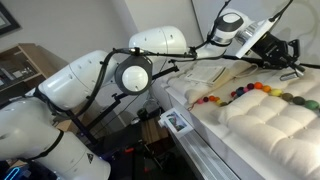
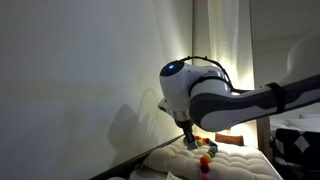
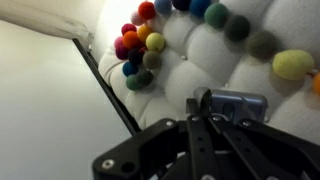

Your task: Open the flip phone

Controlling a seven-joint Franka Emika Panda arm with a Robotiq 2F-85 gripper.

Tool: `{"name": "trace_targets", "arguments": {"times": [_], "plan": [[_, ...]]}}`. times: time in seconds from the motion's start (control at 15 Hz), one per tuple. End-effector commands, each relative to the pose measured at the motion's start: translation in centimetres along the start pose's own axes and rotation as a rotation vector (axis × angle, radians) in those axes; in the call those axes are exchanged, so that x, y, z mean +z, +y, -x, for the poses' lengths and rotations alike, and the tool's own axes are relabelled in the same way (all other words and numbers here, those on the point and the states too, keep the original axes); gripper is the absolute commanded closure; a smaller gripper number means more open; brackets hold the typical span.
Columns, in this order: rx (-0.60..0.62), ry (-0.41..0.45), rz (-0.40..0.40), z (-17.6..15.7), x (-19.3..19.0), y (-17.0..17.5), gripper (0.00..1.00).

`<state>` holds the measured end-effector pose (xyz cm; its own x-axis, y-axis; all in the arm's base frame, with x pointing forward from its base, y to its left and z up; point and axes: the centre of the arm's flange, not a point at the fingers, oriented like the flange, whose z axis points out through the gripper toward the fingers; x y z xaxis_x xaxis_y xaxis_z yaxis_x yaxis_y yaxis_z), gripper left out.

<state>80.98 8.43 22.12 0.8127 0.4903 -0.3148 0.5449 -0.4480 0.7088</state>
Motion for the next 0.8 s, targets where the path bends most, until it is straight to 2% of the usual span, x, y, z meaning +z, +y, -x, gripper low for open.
{"name": "trace_targets", "arguments": {"times": [0.0,0.2,0.47,0.73], "plan": [[0.129,-0.115,0.079,0.2,0.0,0.4,1.00],[0.228,-0.193,0.128,0.8,0.2,0.6,1.00],[0.293,-0.276,0.177,1.0,0.7,0.2,1.00],[0.315,-0.289,0.242,0.2,2.0,-0.7,1.00]]}}
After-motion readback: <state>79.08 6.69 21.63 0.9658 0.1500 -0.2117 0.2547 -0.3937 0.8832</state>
